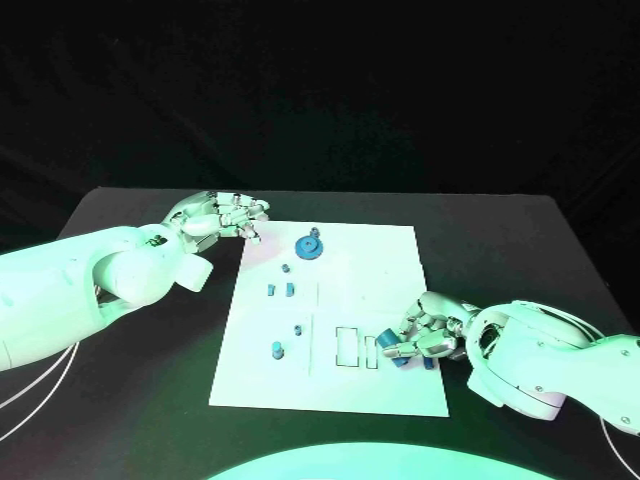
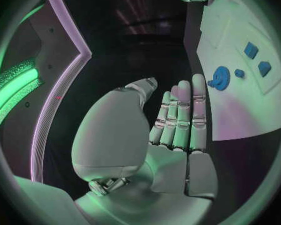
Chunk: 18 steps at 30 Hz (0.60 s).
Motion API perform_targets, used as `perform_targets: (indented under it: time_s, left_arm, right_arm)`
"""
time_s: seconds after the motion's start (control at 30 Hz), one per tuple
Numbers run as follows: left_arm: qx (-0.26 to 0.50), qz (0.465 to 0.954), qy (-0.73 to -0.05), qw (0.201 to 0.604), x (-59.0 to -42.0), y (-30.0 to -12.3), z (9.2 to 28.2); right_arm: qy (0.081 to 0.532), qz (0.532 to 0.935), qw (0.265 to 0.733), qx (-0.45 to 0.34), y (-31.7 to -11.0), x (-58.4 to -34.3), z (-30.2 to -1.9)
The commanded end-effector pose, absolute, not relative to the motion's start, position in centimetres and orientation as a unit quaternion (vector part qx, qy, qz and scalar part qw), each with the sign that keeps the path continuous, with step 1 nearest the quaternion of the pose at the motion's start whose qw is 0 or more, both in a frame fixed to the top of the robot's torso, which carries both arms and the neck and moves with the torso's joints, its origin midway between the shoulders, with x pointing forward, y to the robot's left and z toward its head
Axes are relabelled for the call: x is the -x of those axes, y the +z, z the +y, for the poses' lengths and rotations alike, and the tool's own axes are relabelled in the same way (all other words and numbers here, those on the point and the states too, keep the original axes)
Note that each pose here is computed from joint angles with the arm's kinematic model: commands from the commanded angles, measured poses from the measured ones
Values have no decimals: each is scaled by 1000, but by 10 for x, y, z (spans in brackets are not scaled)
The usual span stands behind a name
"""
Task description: Assemble the parts on the task board
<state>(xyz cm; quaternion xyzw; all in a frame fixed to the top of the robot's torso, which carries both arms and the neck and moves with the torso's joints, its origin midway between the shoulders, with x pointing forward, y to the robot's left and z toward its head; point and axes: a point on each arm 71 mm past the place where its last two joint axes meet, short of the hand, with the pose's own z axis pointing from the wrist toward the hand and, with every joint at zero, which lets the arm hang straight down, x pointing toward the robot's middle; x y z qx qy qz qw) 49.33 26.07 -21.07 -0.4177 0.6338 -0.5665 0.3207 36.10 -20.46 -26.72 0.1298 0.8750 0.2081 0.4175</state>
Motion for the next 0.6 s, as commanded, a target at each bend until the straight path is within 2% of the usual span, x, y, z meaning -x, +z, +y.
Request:
perform_targets:
  time_s: [0.03, 0.27, 0.6]
  left_arm:
    - [413, 635, -572, 315, -493, -210, 259]
    - [413, 635, -572, 315, -493, -210, 258]
    - [412, 635, -573, 313, -493, -210, 257]
  right_arm:
    - [221, 881, 389, -156, -262, -361, -202]
    - [243, 878, 381, -157, -246, -365, -189]
    - [252, 893, 354, -117, -246, -366, -166]
